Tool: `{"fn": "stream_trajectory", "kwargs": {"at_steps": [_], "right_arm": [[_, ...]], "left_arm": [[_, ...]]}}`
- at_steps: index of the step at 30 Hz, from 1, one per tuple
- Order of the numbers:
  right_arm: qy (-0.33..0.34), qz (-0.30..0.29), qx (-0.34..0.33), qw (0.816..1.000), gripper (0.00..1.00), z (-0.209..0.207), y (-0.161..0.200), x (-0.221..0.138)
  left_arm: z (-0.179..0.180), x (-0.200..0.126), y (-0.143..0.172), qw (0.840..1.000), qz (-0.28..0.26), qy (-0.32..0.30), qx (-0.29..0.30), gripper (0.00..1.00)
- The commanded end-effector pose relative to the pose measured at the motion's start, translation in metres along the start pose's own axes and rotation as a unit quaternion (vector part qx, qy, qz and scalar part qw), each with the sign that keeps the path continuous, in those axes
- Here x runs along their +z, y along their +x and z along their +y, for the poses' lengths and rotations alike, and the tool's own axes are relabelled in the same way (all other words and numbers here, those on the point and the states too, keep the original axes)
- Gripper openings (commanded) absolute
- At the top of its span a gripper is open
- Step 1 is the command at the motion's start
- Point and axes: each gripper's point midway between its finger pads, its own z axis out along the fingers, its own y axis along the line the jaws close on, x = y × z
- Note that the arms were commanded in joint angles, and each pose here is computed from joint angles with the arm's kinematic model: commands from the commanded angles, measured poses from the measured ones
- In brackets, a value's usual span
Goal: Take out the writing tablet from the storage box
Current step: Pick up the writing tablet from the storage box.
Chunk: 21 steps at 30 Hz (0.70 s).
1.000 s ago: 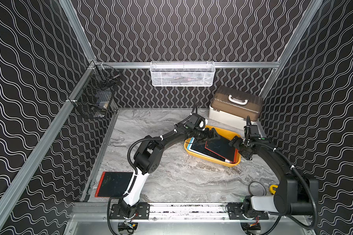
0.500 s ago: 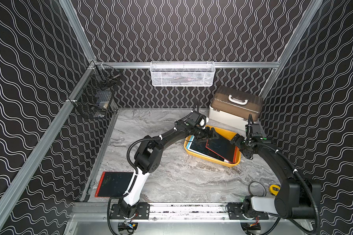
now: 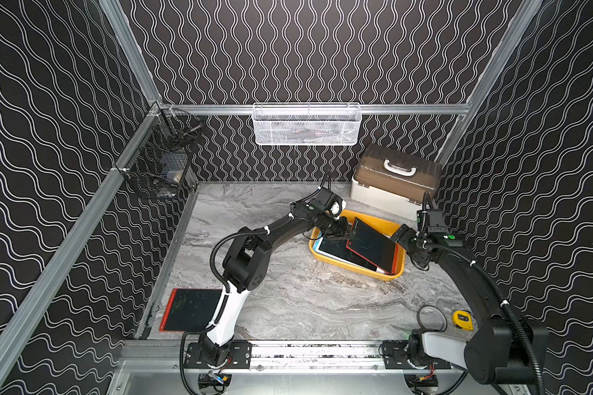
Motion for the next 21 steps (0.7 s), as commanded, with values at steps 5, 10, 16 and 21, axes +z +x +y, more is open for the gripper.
{"fn": "stream_trajectory", "kwargs": {"at_steps": [5,10,16,21], "right_arm": [[0.001,-0.011,0.006,1.0,0.97,0.001,-0.006,-0.008],[0.005,-0.015,0.0,1.0,0.96,0.0,-0.007,-0.011],[0.002,-0.024,-0.006,1.0,0.97,0.0,-0.01,-0.013],[-0.017,-0.031,-0.019,0.999,0.98,0.01,-0.016,-0.014]], "left_arm": [[-0.005,0.012,0.001,1.0,0.008,0.02,-0.005,0.27],[-0.01,0.021,0.004,0.999,0.017,0.027,-0.001,0.25],[-0.023,0.01,0.001,0.999,0.014,0.033,0.008,0.06],[-0.029,-0.023,-0.013,0.998,-0.015,0.061,-0.01,0.0]]}}
